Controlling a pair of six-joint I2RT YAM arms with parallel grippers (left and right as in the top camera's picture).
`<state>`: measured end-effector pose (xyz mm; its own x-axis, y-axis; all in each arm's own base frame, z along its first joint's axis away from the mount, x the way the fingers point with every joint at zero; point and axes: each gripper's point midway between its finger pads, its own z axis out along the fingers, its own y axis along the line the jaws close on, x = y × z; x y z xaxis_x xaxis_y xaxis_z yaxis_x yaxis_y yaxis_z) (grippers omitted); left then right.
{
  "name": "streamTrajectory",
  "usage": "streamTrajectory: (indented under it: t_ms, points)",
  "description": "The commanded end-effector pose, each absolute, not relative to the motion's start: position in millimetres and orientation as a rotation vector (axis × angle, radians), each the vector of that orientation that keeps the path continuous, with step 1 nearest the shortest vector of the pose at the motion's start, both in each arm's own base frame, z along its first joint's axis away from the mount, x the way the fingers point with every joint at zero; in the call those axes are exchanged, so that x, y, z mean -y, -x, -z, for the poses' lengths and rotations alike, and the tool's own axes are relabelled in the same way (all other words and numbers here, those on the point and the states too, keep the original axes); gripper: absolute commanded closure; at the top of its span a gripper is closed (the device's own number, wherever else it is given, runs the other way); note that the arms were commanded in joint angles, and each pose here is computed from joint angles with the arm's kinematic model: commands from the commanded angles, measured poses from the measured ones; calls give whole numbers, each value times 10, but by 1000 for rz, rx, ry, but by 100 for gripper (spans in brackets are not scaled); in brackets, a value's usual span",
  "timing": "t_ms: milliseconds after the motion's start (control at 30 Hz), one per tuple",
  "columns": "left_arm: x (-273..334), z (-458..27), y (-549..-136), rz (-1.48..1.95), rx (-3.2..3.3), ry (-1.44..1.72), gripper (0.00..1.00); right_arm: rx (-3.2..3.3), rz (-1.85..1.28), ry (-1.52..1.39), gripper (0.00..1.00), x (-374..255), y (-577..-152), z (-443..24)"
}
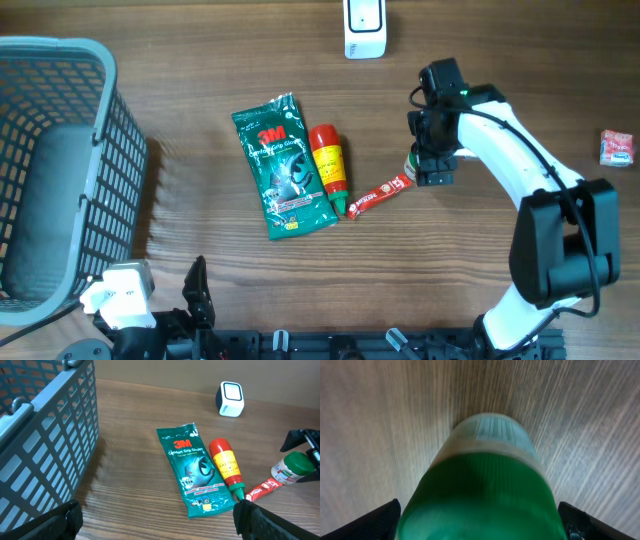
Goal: Scan the item barcode
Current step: 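Lift green-lid jar and rotate it to expose its label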
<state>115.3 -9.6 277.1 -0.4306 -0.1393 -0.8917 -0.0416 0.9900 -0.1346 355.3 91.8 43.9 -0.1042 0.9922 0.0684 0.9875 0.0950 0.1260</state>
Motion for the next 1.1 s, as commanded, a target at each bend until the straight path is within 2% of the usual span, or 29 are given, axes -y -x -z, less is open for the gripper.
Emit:
streamTrajectory:
  t_ms: [0, 33, 133, 300, 367, 433, 500, 533, 600, 733, 833, 967, 1067]
  points:
    - [112, -2789, -1147, 126, -2004, 137, 0, -2267, -182, -2132, 0, -860, -3560, -278]
    - [112, -2789, -1147, 126, -2004, 137, 0, -2278, -157, -2140, 0, -857, -3538, -217]
    - [111, -2789, -1147, 126, -2004, 137, 0, -2385, -114, -2070, 13, -867, -3488, -82]
    - [111, -2789, -1147, 126, -2004, 137, 0, -2748, -111, -1591, 22, -875, -3441, -72]
    - [112, -2789, -1147, 126, -2004, 137, 0, -2935, -146, -1189, 28, -907, -3464, -123]
    - [112, -2789, -1147, 126, -2004, 137, 0, -3054, -141, -860, 29, -904, -3431, -192]
    - [112, -2789, -1147, 126, -2004, 137, 0, -3148, -187, -364, 29, -951, -3418, -232]
    - [112, -2789, -1147, 126, -2004, 137, 0, -3162, -219, -168, 28, -984, -3407, -236]
    - [112, -2789, -1147, 126, -2004, 137, 0, -3156, -231, 188, 18, -996, -3370, -248]
    - [111, -2789, -1147, 126, -2004, 137, 0, -3101, -256, 217, 1, -1038, -3476, -476]
    - [112, -2789, -1147, 126, -2004, 137, 0, -3065, -267, 105, 0, -1043, -3499, -849]
    - [112, -2789, -1147, 126, -2004, 137, 0, -3009, -298, -645, 0, -1012, -3397, -1233]
    - [112, -2789, -1147, 126, -2004, 137, 0, -2891, -244, -1200, 0, -948, -3312, -1195]
